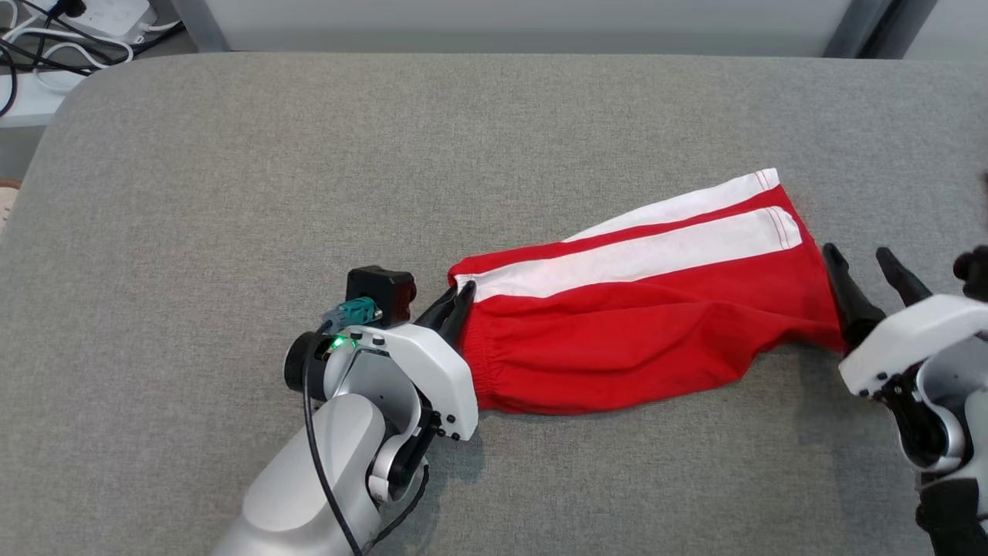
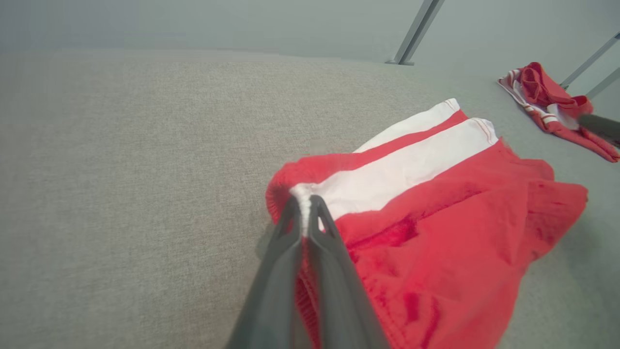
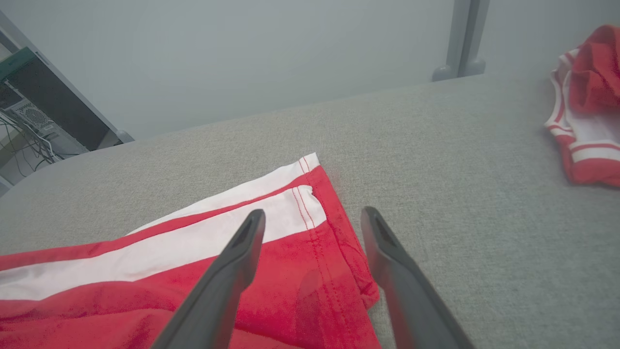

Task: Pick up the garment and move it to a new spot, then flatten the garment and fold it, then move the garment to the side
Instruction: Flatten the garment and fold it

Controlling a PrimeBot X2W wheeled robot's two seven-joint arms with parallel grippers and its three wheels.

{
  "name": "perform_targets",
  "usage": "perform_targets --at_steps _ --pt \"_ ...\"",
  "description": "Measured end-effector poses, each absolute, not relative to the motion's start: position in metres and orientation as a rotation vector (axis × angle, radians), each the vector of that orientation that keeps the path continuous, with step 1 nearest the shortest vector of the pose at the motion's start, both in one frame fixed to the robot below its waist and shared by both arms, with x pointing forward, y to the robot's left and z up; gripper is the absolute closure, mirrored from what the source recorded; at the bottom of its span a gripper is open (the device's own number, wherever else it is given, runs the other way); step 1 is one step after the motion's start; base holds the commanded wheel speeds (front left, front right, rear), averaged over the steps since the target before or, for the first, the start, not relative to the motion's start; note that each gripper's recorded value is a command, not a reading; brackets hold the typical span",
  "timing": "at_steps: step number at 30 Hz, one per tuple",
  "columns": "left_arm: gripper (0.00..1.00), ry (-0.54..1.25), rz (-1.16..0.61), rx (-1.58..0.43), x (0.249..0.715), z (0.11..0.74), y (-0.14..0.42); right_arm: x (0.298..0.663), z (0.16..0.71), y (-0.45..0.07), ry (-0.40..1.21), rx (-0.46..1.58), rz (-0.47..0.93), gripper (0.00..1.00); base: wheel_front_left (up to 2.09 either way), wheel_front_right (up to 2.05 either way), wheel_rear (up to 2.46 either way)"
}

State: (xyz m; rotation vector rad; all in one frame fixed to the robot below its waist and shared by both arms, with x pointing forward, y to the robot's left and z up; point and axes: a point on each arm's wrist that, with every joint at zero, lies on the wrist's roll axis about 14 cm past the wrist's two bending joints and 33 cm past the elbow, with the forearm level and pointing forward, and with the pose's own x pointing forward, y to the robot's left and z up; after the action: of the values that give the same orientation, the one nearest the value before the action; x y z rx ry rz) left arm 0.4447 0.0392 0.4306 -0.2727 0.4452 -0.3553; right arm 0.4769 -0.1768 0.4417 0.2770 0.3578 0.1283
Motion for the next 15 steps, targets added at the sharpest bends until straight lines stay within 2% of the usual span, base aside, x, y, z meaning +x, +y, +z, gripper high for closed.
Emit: perform_targets --at_steps 2,10,15 --pt "1.00 0.452 -0.362 -0.272 0.444 0.428 0.037 0.488 0.442 -0.172 0.366 0.263 0.146 0.00 0.00 0.00 0.00" --pt "1.00 0.456 -0.379 -0.287 0.444 0.424 0.030 0.513 0.411 -0.159 0.505 0.246 0.179 0.01 0.00 0.00 0.00" --pt "1.00 0.443 -0.374 -0.285 0.448 0.425 0.033 0.526 0.401 -0.148 0.559 0.241 0.205 0.15 0.00 0.00 0.00"
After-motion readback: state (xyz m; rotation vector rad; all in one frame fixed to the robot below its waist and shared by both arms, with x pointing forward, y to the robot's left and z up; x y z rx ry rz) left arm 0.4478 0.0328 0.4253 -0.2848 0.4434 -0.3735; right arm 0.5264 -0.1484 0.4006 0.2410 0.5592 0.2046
